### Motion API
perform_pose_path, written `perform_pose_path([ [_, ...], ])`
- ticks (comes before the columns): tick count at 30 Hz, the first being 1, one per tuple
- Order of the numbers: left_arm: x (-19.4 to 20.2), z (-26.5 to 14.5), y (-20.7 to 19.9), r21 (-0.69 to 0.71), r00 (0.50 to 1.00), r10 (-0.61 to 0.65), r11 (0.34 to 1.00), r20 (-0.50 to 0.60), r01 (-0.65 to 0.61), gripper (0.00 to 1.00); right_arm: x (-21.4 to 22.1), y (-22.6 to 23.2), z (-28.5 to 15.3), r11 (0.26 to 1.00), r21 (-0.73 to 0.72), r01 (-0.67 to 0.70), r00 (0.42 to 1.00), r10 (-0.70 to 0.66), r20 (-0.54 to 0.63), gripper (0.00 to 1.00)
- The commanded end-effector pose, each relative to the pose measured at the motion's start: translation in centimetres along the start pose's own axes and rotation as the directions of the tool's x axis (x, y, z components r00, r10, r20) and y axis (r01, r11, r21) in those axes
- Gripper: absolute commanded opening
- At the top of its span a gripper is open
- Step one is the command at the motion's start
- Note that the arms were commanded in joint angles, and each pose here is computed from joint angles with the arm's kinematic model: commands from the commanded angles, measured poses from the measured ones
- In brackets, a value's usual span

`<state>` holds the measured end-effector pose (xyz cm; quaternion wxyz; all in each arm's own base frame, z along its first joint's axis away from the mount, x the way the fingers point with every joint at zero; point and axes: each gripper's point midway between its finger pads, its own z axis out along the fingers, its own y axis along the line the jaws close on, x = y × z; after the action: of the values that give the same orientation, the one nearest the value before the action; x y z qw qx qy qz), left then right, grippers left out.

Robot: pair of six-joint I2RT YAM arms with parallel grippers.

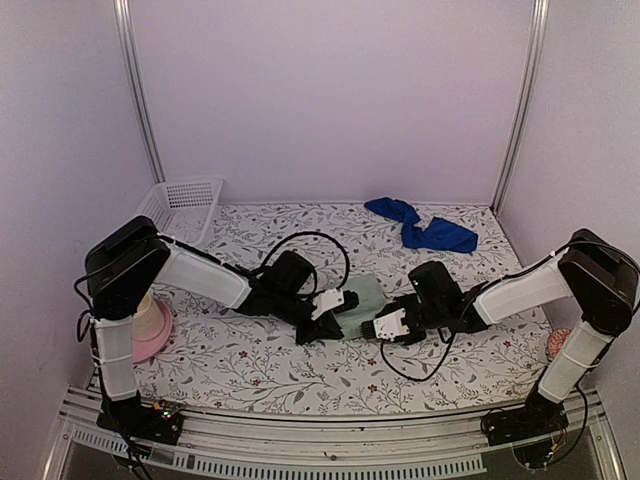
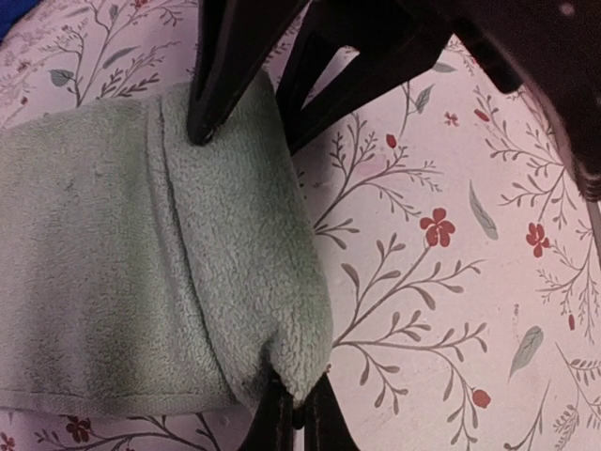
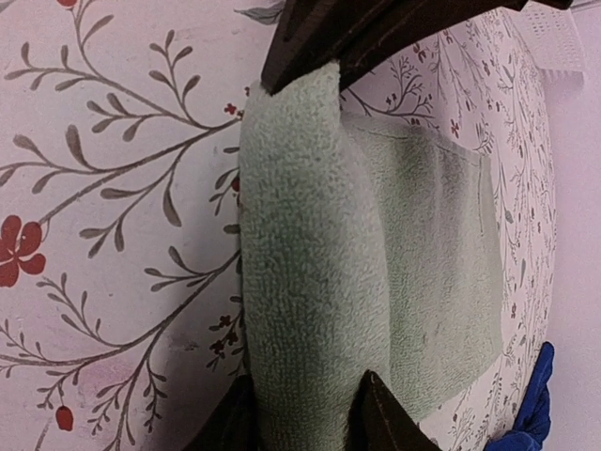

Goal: Roll the towels
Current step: Roll the towel at the center of the board.

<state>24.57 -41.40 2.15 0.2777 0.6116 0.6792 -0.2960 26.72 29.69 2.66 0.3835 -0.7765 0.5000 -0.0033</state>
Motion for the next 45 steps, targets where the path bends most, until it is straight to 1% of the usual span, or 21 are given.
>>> perform_pose_path([
  [1,3.4,0.5,0.1,0.014,0.994,-0.058,0.998,-0.092,0.059,0.0,0.8,0.5,0.9,0.998,-0.042,-0.045,0.997,0.043,-0.058,0.3],
  [4,3.4,0.4,0.2,0.01,0.994,-0.055,0.998,-0.097,0.057,0.01,1.0,1.1,1.1,0.993,-0.097,-0.068,0.995,0.06,-0.076,0.17],
  [8,3.4,0.2,0.5,-0.013,0.994,-0.053,0.999,-0.1,0.052,0.13,0.7,1.9,0.9,0.975,-0.186,-0.125,0.99,0.109,-0.092,0.09],
  [10,3.1,-0.1,0.8,-0.032,0.994,-0.051,0.998,-0.094,0.048,0.23,0.4,2.4,0.8,0.958,-0.239,-0.159,0.985,0.139,-0.098,0.08],
  [12,2.6,-0.6,1.3,-0.067,0.996,-0.048,0.997,-0.079,0.043,0.37,0.2,3.1,0.5,0.933,-0.3,-0.197,0.979,0.173,-0.105,0.07],
  [17,0.5,-2.8,2.5,-0.167,0.999,-0.042,0.985,-0.023,0.038,0.67,0.1,4.7,0.0,0.851,-0.429,-0.302,0.953,0.259,-0.156,0.06],
  [18,0.1,-3.3,2.7,-0.188,0.999,-0.042,0.981,-0.008,0.039,0.72,-0.1,4.8,0.2,0.83,-0.448,-0.331,0.944,0.287,-0.166,0.06],
  [20,-0.3,-4.2,3.0,-0.235,0.999,-0.041,0.971,0.017,0.044,0.77,-0.2,5.0,0.1,0.789,-0.485,-0.378,0.926,0.328,-0.187,0.06],
  [24,-1.7,-6.0,3.4,-0.338,0.996,0.001,0.941,0.087,0.029,0.81,-0.6,5.0,0.1,0.707,-0.541,-0.456,0.889,0.398,-0.229,0.07],
  [27,-2.4,-6.4,3.0,-0.373,0.992,0.055,0.928,0.109,-0.011,0.81,-1.0,5.1,-0.1,0.633,-0.585,-0.507,0.857,0.442,-0.265,0.08],
  [31,-2.3,-5.5,2.6,-0.428,0.987,0.157,0.895,0.043,-0.124,0.78,-1.3,4.9,-0.3,0.542,-0.629,-0.557,0.817,0.494,-0.298,0.09],
  [36,-3.0,-4.9,0.9,-0.468,0.956,0.292,0.844,-0.01,-0.262,0.7,-1.2,4.8,-0.7,0.439,-0.662,-0.607,0.767,0.54,-0.346,0.1],
  [41,-3.3,-4.4,-0.6,-0.473,0.926,0.373,0.808,-0.048,-0.35,0.67,-0.6,5.0,-0.5,0.379,-0.673,-0.635,0.738,0.555,-0.384,0.1],
  [45,-2.9,-3.8,-0.6,-0.49,0.91,0.405,0.778,-0.089,-0.394,0.62,-0.1,5.3,-0.3,0.324,-0.669,-0.669,0.703,0.569,-0.427,0.11],
])
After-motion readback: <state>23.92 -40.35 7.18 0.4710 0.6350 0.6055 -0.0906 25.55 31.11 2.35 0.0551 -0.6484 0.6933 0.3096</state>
